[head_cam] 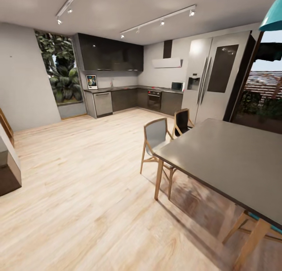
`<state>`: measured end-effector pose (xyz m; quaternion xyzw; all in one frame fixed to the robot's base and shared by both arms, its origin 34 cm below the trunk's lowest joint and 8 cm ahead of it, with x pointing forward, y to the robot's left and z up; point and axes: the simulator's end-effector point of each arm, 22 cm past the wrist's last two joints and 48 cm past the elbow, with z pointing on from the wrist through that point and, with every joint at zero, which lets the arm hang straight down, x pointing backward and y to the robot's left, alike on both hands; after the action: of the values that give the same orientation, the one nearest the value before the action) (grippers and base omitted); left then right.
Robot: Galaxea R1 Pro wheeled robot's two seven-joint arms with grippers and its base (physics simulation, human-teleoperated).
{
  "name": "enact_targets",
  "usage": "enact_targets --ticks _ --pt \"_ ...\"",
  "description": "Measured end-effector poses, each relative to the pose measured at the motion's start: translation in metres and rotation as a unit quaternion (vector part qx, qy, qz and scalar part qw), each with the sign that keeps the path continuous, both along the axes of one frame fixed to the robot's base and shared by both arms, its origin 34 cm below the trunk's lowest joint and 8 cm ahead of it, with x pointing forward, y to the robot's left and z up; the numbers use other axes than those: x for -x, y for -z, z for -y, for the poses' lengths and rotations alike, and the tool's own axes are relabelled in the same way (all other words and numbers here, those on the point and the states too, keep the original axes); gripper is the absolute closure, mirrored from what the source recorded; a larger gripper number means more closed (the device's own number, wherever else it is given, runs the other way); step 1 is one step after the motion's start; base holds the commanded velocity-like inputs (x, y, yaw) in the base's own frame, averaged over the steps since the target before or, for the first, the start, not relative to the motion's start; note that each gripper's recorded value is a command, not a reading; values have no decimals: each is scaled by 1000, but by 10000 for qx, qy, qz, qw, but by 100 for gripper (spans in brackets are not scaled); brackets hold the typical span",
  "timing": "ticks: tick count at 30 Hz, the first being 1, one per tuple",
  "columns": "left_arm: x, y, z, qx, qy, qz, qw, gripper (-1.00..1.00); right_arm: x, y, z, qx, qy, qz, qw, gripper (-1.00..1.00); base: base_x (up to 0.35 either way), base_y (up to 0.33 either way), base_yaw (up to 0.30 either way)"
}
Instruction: Pick up the poster from the kitchen countertop and hang it on one of the wall nails in the kitchen.
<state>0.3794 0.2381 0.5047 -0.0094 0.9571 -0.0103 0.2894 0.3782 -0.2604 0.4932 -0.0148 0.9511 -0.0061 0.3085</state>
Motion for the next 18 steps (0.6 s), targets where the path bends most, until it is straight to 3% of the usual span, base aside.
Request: enact_targets --ticks 10,18 --pt "0 0 -1 -3 -5 -1 10000 -100 0 0 1 2 11 3 10000 -100 250 267 3" --pt "0 0 -1 -4 -6 1 10000 -100 0 0 0 -3 9 11 10000 -100 292 194 202"
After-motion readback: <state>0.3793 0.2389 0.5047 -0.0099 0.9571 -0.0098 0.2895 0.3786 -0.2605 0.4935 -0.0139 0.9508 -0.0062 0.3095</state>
